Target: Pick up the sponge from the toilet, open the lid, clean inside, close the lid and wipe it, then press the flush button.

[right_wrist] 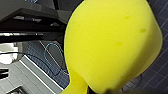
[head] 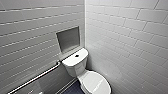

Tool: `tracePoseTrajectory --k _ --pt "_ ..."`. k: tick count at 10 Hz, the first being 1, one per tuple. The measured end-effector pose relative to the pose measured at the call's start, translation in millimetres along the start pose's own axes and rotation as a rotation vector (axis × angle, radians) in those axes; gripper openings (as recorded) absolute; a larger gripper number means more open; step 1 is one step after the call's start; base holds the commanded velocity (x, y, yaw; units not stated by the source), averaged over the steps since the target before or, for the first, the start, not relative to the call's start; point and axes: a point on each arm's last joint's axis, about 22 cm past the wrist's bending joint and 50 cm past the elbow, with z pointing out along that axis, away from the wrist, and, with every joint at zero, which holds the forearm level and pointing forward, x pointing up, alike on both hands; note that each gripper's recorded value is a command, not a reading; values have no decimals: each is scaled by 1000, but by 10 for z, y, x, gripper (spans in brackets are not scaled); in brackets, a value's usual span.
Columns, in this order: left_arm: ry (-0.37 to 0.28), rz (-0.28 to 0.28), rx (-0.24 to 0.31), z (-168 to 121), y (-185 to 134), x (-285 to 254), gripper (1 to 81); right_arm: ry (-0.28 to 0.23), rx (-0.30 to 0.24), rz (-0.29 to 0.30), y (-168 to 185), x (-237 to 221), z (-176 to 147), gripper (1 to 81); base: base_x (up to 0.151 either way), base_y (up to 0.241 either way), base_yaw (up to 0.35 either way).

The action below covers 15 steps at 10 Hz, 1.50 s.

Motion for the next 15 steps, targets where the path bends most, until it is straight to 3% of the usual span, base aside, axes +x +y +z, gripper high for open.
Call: tracePoseTrajectory --k 4,12,14,15 --pt "-45 -19 -9 0 52 -273 811 -39 -11 22 31 -238 -66 10 0 0 0" --pt "148 63 35 -188 -51 555 811 134 16 -101 -65 496 8 10 0 0 0" --pt "152 66 37 -188 -50 537 811 139 16 -103 -103 512 38 10 0 0 0" --pt "148 64 41 -179 -60 512 811 114 -25 -99 -45 470 77 10 0 0 0"
